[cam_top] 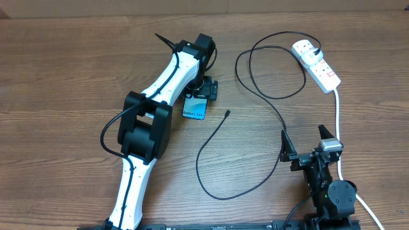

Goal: Plug charger to phone and switch on socket
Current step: 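Close the left gripper on the phone's long edges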

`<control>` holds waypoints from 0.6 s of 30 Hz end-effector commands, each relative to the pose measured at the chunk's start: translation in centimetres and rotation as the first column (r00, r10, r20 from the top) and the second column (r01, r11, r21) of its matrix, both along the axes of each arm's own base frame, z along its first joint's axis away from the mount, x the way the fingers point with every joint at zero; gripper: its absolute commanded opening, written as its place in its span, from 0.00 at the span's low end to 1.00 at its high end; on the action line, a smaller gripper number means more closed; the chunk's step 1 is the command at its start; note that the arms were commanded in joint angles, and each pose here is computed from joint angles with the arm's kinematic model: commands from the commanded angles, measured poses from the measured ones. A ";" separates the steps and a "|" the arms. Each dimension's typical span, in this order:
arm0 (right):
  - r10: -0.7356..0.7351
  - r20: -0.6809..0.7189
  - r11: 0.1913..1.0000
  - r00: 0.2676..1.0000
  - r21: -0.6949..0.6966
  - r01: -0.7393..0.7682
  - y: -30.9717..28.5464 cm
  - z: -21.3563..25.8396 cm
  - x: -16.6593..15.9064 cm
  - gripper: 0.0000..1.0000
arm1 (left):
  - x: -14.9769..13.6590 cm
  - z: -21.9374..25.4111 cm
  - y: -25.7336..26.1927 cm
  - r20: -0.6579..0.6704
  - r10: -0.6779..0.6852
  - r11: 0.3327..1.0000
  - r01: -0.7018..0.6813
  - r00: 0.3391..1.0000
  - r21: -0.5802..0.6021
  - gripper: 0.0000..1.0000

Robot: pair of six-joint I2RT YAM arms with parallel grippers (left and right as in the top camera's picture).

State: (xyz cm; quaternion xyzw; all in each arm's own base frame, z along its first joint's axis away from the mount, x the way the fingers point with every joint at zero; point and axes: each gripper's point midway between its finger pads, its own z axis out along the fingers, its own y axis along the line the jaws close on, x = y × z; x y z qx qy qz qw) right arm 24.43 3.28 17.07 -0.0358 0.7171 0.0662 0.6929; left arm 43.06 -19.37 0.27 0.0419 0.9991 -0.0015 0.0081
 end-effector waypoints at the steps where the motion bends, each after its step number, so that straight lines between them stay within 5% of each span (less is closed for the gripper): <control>1: -0.001 0.005 1.000 1.000 -0.002 0.001 0.0 -0.1 0.0 1.00 | -0.6 -0.9 -0.2 -0.016 -0.022 1.000 0.023 1.000 0.015 1.00; 10: -0.001 0.005 1.000 1.000 -0.002 0.001 0.0 -0.1 0.0 1.00 | -0.7 -1.2 0.1 -0.012 -0.026 0.999 0.026 1.000 0.041 0.97; 18: -0.001 0.005 1.000 1.000 -0.002 0.001 0.0 -0.1 0.0 1.00 | -1.1 -1.8 0.4 -0.026 -0.024 0.999 0.026 0.999 0.045 0.85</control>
